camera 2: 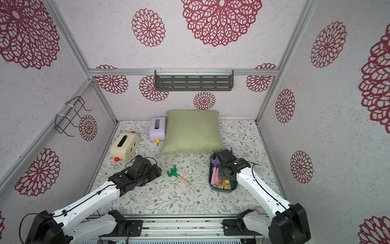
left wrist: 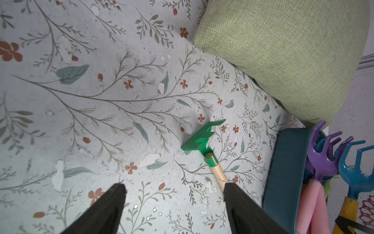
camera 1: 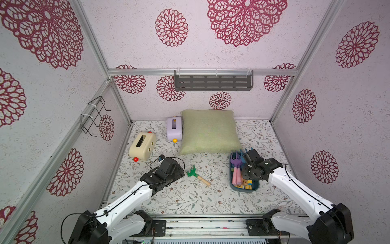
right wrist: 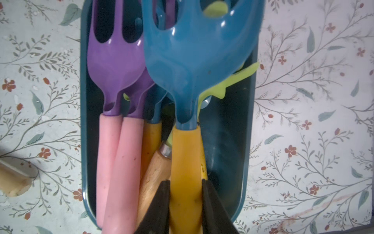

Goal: Put the rake into the storage box
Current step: Place the rake in the storage box.

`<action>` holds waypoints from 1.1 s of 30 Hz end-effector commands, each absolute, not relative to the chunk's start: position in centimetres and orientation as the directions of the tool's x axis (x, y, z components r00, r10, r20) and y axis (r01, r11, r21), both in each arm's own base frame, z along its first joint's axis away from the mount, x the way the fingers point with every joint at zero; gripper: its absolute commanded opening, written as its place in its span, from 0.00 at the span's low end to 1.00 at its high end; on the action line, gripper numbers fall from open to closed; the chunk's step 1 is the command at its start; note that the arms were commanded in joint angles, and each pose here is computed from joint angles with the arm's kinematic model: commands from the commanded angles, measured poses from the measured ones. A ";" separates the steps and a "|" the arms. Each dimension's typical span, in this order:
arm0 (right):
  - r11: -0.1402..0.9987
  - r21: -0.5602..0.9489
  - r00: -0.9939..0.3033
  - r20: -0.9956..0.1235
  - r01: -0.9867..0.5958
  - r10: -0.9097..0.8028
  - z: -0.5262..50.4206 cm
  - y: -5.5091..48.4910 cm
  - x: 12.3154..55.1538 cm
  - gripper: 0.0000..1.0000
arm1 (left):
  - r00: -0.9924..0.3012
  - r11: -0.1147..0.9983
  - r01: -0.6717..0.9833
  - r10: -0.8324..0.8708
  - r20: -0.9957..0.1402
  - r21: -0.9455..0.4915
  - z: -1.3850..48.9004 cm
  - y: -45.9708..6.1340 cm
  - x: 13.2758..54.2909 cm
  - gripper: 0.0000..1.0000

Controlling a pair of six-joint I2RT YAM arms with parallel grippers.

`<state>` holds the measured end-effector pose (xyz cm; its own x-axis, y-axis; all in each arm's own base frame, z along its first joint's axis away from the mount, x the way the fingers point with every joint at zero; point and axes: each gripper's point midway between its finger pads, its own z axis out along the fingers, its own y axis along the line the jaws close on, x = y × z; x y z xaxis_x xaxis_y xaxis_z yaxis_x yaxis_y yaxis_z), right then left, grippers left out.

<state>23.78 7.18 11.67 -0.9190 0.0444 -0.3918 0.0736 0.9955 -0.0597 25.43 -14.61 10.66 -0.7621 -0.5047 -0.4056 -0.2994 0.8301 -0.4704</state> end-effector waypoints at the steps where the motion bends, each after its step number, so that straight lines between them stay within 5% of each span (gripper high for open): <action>1: 0.992 -0.099 -0.906 -0.422 0.080 0.031 12.7 6.2 24.6 0.03 | -0.750 0.833 -0.283 -0.501 -0.431 -0.476 11.5 -14.8 26.0 0.84; 14: 0.992 -0.104 -0.918 -0.395 0.074 0.027 11.8 6.2 24.5 0.42 | -0.759 0.838 -0.272 -0.489 -0.429 -0.474 11.5 -15.3 26.3 0.84; 28: 0.998 -0.012 -0.889 -0.455 0.054 0.043 14.6 7.4 24.9 0.49 | -0.754 0.843 -0.267 -0.484 -0.443 -0.467 11.9 -15.2 26.6 0.85; 33: 0.988 0.150 -0.852 -0.522 -0.042 0.043 18.2 10.0 24.5 0.63 | -0.722 0.843 -0.272 -0.498 -0.480 -0.465 12.6 -14.2 26.7 0.92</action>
